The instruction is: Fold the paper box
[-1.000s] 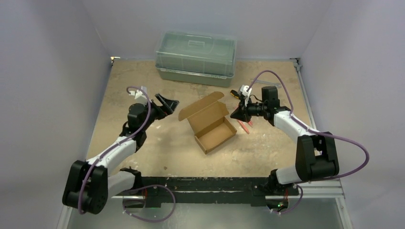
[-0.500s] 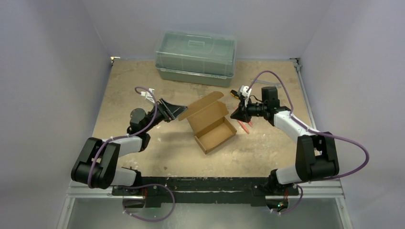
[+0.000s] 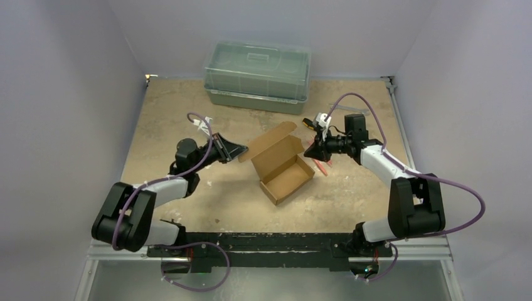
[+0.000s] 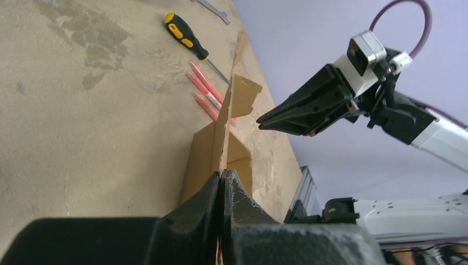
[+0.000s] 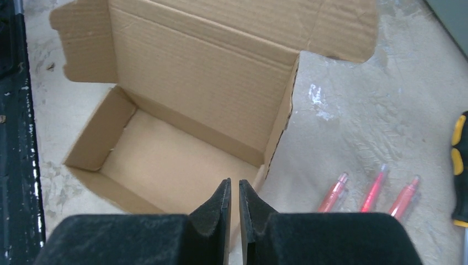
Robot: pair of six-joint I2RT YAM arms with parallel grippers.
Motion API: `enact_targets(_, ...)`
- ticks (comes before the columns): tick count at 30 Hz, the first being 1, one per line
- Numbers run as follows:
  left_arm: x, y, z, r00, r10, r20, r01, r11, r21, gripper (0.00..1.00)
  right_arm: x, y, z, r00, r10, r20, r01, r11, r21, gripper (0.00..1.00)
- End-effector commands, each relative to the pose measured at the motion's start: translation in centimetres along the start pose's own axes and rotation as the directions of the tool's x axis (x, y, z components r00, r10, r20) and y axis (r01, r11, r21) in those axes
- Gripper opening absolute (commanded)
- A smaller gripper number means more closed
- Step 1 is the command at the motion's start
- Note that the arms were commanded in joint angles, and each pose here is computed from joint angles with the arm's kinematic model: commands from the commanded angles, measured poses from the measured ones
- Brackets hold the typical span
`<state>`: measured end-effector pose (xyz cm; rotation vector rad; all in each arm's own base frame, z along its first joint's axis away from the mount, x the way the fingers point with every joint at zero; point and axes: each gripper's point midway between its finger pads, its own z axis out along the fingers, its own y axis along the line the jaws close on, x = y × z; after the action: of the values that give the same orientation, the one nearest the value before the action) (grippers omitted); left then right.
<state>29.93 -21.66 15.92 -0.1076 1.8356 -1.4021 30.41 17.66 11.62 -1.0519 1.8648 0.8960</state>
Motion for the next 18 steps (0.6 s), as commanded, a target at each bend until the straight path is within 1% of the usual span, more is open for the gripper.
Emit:
enact_targets(1,-1.1,-1.9,0.6,0.962,0.273,-0.021,-0.273,0.961,-0.036,0.00,-2.5,-0.9,-2.0,0.996,-0.077,0.036,0.076,0.997,0.030,0.12)
enact_targets(4,-1.6,-2.5,0.3,0.917,0.398,-0.013,-0.398,0.914,-0.074,0.00,-2.7,-1.3,-3.2,0.996,-0.085,0.040,0.082,0.995,0.051,0.13)
enact_targets(8,-2.0,-3.5,0.4,0.838,0.545,-0.021,-0.545,0.834,-0.088,0.00,-3.0,-1.3,-3.8,0.995,-0.082,0.057,0.079,0.995,0.060,0.13)
enact_targets(12,-1.4,-4.3,0.9,0.732,0.677,-0.070,-0.681,0.730,-0.058,0.00,-3.3,-1.1,-4.1,0.994,-0.077,0.071,0.074,0.996,0.052,0.14)
enact_targets(15,-1.1,-4.8,0.8,0.650,0.756,-0.070,-0.759,0.650,-0.024,0.00,-3.4,-0.9,-4.3,0.993,-0.078,0.084,0.075,0.996,0.043,0.14)
enact_targets(18,-1.1,-5.4,0.6,0.592,0.804,-0.057,-0.805,0.593,0.004,0.00,-3.5,-0.6,-4.3,0.992,-0.079,0.095,0.076,0.997,0.032,0.17)
